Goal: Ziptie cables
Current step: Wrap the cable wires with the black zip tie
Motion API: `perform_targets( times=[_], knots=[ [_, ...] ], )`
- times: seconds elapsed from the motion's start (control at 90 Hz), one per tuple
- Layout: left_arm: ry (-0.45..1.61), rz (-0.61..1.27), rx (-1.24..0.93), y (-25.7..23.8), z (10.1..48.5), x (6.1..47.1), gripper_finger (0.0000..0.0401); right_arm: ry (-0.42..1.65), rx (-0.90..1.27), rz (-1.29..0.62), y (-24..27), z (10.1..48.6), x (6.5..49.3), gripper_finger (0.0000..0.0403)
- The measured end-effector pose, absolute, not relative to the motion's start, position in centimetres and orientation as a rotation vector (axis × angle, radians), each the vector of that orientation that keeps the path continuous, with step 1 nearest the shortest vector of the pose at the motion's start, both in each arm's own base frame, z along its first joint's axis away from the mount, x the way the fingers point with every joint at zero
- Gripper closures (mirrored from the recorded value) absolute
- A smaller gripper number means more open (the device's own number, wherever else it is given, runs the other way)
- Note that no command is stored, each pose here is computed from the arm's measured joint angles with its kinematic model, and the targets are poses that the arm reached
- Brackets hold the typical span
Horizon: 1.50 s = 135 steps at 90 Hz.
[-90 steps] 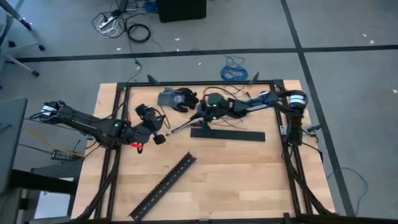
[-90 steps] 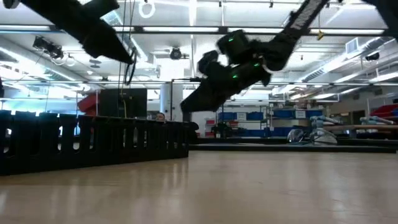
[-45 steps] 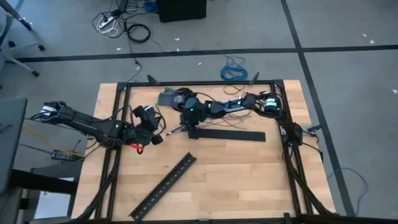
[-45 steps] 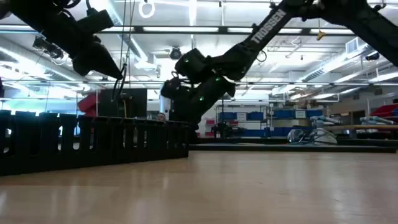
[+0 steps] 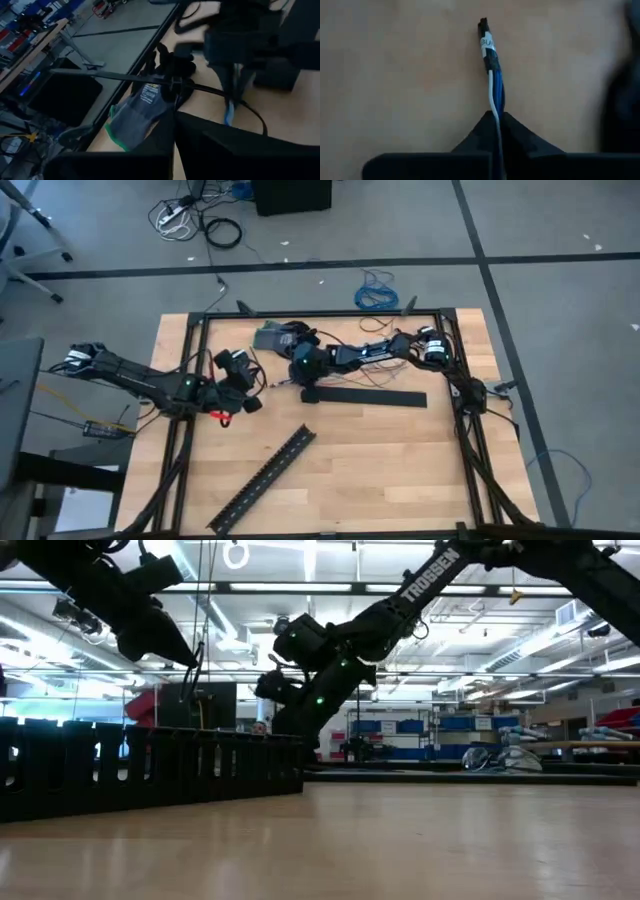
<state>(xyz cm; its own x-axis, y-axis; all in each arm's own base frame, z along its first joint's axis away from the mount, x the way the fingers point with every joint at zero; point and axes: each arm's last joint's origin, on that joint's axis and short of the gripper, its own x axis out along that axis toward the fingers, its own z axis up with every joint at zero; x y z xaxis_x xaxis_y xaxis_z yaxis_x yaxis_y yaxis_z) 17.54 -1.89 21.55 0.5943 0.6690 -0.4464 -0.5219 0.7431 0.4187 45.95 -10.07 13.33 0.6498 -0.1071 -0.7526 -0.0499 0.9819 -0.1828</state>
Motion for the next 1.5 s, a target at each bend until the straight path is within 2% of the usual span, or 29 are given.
perform_targets(
  times=[0.244, 0.478, 0.689, 1.189, 1.5],
  knots=[
    [0.624, 0.639, 0.21, -2.1, 21.4, 17.9, 0.0401, 0.892, -0.229, -0.052, -9.1, 17.3, 44.7, 0.04],
    [0.666, 0.605, 0.229, -2.4, 20.8, 18.2, 0.0401, 0.909, -0.283, -0.022, -5.3, 20.2, 43.8, 0.0402],
    [0.546, 0.511, 0.195, -2.8, 19.4, 18.7, 0.0401, 0.874, -0.354, -0.021, -2.6, 21.7, 43.7, 0.0402],
    [0.544, 0.459, 0.214, -3.2, 17.1, 20.1, 0.0401, 0.839, -0.361, -0.018, -1.6, 22.0, 44.0, 0.0402],
    [0.436, 0.465, 0.301, -2.9, 17.2, 22.3, 0.0401, 0.828, -0.325, 0.023, -1.2, 22.0, 44.0, 0.0402]
  ],
)
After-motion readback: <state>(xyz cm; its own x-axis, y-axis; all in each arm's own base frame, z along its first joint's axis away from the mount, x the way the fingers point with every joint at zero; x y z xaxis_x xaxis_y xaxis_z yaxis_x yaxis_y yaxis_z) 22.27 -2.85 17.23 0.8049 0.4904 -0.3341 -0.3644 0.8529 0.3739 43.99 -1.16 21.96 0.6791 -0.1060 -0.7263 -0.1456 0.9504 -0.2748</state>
